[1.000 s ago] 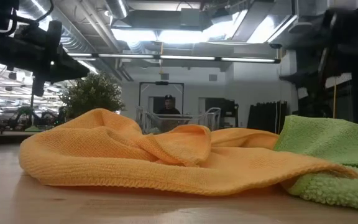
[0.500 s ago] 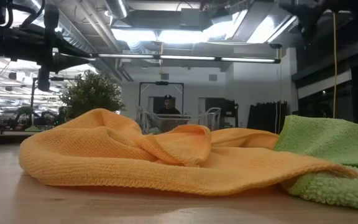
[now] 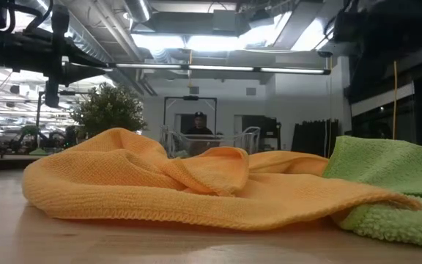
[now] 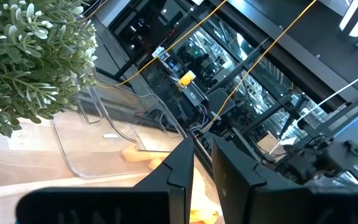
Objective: Fold microfiber towels
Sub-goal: Fold the top orange microfiber cloth
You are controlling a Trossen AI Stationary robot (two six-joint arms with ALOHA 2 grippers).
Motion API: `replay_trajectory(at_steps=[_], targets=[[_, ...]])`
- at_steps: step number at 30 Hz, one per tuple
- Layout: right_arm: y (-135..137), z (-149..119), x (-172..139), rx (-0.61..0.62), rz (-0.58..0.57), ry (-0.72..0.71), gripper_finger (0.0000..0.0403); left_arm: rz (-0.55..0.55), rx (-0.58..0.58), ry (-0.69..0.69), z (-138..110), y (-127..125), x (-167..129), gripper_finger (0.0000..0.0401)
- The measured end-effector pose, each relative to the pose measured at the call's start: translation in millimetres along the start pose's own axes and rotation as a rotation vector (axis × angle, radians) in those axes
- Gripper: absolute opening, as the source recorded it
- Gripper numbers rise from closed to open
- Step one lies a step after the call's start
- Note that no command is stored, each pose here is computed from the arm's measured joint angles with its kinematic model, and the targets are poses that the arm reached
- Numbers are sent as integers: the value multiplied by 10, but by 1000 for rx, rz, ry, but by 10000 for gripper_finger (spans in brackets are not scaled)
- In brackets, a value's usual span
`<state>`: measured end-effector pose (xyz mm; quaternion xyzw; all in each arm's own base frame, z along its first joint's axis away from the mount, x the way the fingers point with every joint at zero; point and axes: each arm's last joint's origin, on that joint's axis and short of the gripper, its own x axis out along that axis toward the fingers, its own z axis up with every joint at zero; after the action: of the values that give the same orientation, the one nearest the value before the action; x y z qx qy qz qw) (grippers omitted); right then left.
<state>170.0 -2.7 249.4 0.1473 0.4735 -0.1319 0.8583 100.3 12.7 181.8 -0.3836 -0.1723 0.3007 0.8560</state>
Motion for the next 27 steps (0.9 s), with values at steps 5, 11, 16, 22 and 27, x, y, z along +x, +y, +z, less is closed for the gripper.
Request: replay_trajectory(at_steps=[5,11,16,22,27], targets=[[9,35,264,-77,-137,88,292,0,1,0,0,0,0,50],[18,37,596,-227,-248,230,292,0,1,1,0,1,0,50],[31,-1,852,-302,-247,363,292,1,3,1,-2,2,0,50],[14,-23,1074,-320,-342,414,292,5,7,5,-6,6,0,50],[15,-14,1108,-291,-366,395,292,4,7,5,-6,6,0,50]])
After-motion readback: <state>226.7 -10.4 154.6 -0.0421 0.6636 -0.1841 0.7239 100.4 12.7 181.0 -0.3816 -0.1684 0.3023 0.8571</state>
